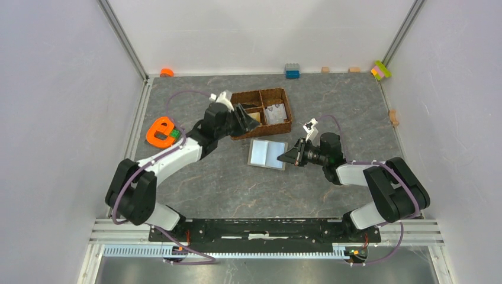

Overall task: Take the credit cards out of the card holder
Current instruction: Close the card holder at the center of the board.

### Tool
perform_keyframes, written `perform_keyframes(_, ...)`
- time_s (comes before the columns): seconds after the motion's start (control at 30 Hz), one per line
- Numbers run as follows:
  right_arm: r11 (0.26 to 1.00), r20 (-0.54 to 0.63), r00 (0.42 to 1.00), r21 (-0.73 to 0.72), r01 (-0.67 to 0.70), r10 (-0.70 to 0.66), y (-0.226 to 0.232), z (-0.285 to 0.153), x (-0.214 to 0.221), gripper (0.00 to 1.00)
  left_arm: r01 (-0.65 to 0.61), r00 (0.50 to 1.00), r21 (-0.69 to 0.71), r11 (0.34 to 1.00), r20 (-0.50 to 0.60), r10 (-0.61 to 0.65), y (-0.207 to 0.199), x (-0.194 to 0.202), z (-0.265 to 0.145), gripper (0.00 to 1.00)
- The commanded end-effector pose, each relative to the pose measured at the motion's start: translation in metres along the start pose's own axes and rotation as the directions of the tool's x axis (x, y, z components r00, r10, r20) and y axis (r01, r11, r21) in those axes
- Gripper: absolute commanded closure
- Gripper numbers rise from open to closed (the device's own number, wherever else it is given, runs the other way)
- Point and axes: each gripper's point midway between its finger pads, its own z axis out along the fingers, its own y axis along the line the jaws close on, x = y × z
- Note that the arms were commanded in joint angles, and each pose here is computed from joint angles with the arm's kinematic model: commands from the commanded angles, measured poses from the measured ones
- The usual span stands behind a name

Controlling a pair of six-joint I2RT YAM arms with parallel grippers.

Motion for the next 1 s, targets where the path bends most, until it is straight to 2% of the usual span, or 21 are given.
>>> perform_keyframes(0.0,0.995,0.027,0.997,-0.064,0.072,-0.071,0.018,-0.003,-0.011,1.00,-0.037,0.999,0.098,0.994,-0.030,0.040,0.005,0.031,-0.019,0.46)
perform_keyframes(0.13,0.993,0.029,0.997,-0.090,0.074,-0.072,0.024,-0.004,-0.012,1.00,-0.071,0.991,0.177,0.982,-0.098,0.090,0.005,0.056,-0.035,0.46)
perform_keyframes(0.3,0.991,0.028,0.995,-0.090,0.096,-0.094,0.027,-0.006,-0.013,0.99,-0.145,0.984,0.137,0.980,-0.081,0.157,0.016,0.058,-0.055,0.46)
perform_keyframes(0.47,0.991,0.006,0.996,-0.102,0.084,-0.084,0.027,-0.004,-0.010,0.99,-0.228,0.971,0.065,0.971,-0.057,0.232,0.044,0.066,-0.063,0.31)
perform_keyframes(0.53,0.991,-0.004,0.997,-0.114,0.076,-0.077,0.029,-0.004,-0.009,0.99,-0.210,0.973,0.094,0.973,-0.073,0.217,0.041,0.071,-0.062,0.30)
perform_keyframes(0.6,0.989,-0.007,0.997,-0.123,0.077,-0.079,0.031,-0.004,-0.009,0.99,-0.177,0.977,0.120,0.977,-0.098,0.189,0.040,0.078,-0.054,0.30)
perform_keyframes(0.77,0.991,-0.012,0.996,-0.107,0.082,-0.084,0.029,-0.004,-0.009,0.97,-0.115,0.962,0.070,0.991,-0.241,0.129,0.058,0.102,-0.031,0.33)
perform_keyframes(0.87,0.993,-0.044,0.992,-0.003,0.116,-0.116,0.012,-0.001,-0.010,0.93,-0.096,0.953,0.081,0.992,-0.279,0.115,0.060,0.110,-0.026,0.40)
perform_keyframes(0.97,0.985,-0.053,0.988,0.087,0.151,-0.147,0.000,-0.002,-0.012,0.90,-0.087,0.949,0.085,0.993,-0.295,0.108,0.061,0.115,-0.023,0.42)
